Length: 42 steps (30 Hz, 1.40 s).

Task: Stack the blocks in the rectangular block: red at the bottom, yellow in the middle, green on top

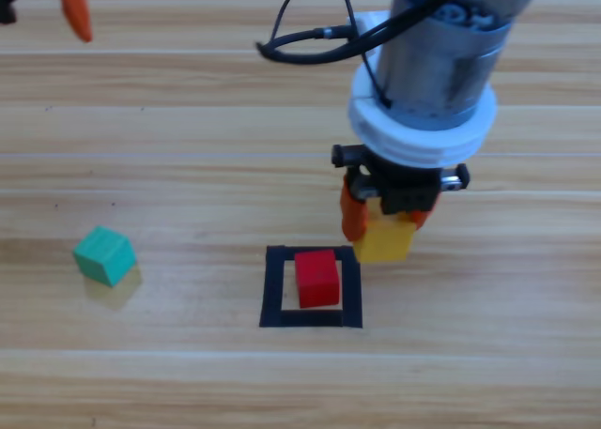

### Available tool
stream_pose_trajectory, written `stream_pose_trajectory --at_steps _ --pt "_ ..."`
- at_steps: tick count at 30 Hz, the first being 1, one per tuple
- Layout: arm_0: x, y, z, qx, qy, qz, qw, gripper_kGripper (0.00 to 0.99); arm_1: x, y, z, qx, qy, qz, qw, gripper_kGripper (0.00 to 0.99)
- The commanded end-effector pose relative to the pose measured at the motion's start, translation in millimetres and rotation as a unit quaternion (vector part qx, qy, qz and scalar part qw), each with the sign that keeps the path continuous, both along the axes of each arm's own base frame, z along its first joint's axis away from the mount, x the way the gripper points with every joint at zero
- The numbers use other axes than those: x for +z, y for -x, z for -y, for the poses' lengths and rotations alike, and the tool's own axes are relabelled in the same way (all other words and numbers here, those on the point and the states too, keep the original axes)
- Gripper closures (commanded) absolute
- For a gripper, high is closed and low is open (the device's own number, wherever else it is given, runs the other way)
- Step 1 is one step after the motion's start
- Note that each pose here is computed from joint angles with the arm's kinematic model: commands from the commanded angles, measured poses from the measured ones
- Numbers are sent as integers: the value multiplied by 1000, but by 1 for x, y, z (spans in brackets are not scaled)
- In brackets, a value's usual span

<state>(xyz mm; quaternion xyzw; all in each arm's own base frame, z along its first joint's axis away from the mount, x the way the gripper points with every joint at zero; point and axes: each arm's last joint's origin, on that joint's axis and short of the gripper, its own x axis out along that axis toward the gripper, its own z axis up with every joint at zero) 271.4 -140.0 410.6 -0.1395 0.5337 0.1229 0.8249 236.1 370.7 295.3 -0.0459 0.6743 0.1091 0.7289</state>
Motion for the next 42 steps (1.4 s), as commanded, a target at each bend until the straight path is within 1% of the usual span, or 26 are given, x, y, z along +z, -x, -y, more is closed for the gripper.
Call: stream_pose_trajectory --at_steps 1,6,12,22,27,31,33,35,42 --pt "-26 -9 -10 92 19 -42 995 0 -56 -4 -39 12 50 -45 998 990" --pt "-45 -12 -5 150 34 -78 985 0 -67 -10 -49 13 56 -48 997 990" --pt "-62 -11 7 212 48 -104 970 0 -73 -14 -55 18 57 -46 997 990" --pt "-87 -19 14 239 36 -133 961 16 -82 -17 -60 23 59 -47 997 990" --pt "-102 -23 20 241 50 -128 961 31 -83 -18 -62 24 58 -46 997 990" --pt "-114 -17 25 257 60 -122 957 34 -86 -19 -63 24 59 -47 997 990" --pt "-120 -13 26 263 73 -109 956 36 -88 -19 -65 26 59 -47 997 990" --pt "-126 -4 26 282 79 -97 951 42 -90 -20 -66 26 60 -48 997 990" --pt "-145 -10 29 322 66 -106 938 42 -94 -21 -68 27 64 -47 996 990"
